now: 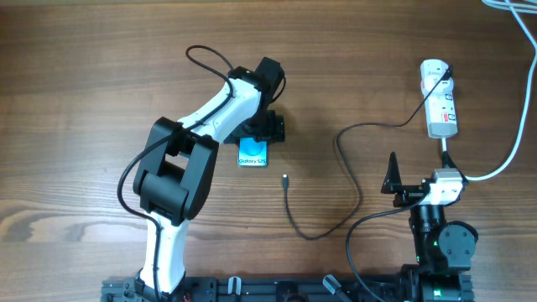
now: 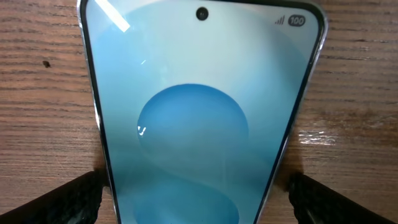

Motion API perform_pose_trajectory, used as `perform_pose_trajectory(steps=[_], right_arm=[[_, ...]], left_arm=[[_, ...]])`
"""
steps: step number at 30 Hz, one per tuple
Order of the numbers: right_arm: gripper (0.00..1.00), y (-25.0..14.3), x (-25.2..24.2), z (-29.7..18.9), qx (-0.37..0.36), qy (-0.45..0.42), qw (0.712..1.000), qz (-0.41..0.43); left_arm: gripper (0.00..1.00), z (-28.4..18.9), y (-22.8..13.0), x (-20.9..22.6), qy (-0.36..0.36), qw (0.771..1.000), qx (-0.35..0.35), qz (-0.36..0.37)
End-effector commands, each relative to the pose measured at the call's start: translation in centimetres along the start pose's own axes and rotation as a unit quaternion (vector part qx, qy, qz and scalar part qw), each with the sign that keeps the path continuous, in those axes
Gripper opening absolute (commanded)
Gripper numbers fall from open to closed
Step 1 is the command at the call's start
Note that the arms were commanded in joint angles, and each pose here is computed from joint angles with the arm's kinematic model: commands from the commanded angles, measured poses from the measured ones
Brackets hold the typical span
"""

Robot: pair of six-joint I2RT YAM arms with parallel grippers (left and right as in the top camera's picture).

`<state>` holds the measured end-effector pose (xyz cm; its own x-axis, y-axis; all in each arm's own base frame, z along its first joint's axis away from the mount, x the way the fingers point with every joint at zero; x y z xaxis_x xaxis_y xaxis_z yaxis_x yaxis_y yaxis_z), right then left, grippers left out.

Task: Plug charger to phone and switch on socket
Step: 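Lower the left gripper and close it on the phone's long edges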

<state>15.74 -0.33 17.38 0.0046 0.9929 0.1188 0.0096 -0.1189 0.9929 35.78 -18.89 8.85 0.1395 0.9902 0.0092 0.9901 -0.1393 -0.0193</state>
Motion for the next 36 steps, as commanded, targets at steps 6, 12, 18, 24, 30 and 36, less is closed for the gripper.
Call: perform_pose_trajectory(steps=[6,12,18,24,30,36], right_arm=[[1.0,0.0,0.1,0.0,-0.001,0.002,1.0,0.007],[1.0,0.0,0.1,0.0,-0.001,0.002,1.0,0.007],[1.0,-0.1,0.0,0.0,0.002,0.002,1.0,0.007],[1.0,-0.1,0.0,0.0,0.002,0.002,1.0,0.007],[1.0,-0.1,0.0,0.0,0.002,0.002,1.0,0.007],[1.0,-0.1,0.0,0.0,0.002,0.002,1.0,0.007]], left_arm=[[0.97,2.1,-1.0,0.8,0.016,1.0,0.025,-0.01],[0.93,2.2,-1.2,0.8,0.017,0.999,0.027,-0.01],[0.9,2.2,-1.3,0.8,0.019,0.999,0.03,-0.01],[0.96,2.2,-1.5,0.9,0.022,0.999,0.04,-0.009],[0.95,2.2,-1.6,1.0,0.023,0.999,0.043,0.003],[0.93,2.2,-1.6,1.0,0.023,0.999,0.042,0.004]])
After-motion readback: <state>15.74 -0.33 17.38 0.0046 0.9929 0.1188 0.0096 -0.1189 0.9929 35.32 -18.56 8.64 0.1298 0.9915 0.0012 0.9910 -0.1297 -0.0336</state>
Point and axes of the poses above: each gripper's point midway between its finger pads, its own z axis out along the fingers, its own x axis along the line the jaws close on, y = z × x, the point moved 9 cm from there along -z, back along the fingers, and after that the axes turned 9 degrees about z, right-handed, at the moved point
